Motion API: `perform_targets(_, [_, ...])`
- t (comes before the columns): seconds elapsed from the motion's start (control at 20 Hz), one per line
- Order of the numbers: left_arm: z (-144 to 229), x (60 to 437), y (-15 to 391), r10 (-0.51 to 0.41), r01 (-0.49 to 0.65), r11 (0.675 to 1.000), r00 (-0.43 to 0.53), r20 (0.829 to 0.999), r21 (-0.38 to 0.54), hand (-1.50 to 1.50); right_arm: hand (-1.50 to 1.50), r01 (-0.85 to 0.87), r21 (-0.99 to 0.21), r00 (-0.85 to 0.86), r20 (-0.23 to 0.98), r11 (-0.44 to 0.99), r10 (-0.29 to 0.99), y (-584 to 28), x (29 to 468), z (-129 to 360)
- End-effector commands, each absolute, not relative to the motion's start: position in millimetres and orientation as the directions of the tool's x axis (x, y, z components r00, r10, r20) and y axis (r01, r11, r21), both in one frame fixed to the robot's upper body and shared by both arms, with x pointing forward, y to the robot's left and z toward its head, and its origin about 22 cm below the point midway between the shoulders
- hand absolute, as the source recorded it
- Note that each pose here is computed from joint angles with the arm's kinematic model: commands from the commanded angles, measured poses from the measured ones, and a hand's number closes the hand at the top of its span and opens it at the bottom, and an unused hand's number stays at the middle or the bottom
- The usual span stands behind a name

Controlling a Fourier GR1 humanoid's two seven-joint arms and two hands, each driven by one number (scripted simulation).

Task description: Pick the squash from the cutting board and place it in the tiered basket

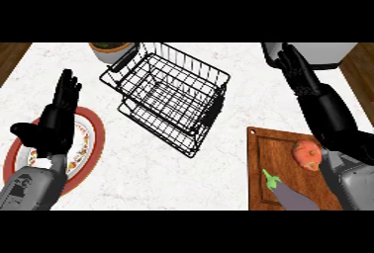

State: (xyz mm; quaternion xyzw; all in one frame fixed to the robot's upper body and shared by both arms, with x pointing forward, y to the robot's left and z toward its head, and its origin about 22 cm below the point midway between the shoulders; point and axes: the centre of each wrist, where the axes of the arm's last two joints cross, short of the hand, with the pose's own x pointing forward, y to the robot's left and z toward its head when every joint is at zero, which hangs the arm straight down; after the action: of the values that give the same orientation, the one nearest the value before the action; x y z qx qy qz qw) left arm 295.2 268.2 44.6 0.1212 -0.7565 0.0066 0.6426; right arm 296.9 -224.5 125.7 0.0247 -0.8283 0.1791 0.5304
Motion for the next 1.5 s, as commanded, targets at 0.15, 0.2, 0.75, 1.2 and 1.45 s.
perform_targets(0.15, [-13.2,252.4,273.3,-0.174,-0.210,0.958,0.123,0.977,0.197,0.00,1.50,0.193,-0.297,-0.413,0.840,0.935,0.352,-328.2,284.7,142.3])
perform_targets(0.2, [-31.8,234.9,281.5,-0.184,-0.222,0.949,0.194,0.964,0.225,0.00,1.50,0.291,-0.292,-0.393,0.832,0.911,0.392,-354.1,278.7,141.9])
perform_targets(0.75, [-60.1,210.2,260.4,-0.156,-0.140,0.969,0.284,0.946,0.202,0.00,-1.50,0.753,-0.007,-0.204,0.948,0.658,0.244,-428.5,173.2,84.2])
perform_targets(1.2, [-60.9,212.3,237.4,-0.163,-0.131,0.970,0.264,0.951,0.202,0.00,-1.50,0.369,-0.546,0.322,0.834,0.752,0.448,-402.8,155.0,111.1])
perform_targets(1.45, [-55.7,210.3,249.8,-0.156,-0.133,0.971,0.275,0.949,0.198,0.00,-1.50,0.230,-0.747,0.478,0.645,0.624,0.596,-385.5,154.7,149.0])
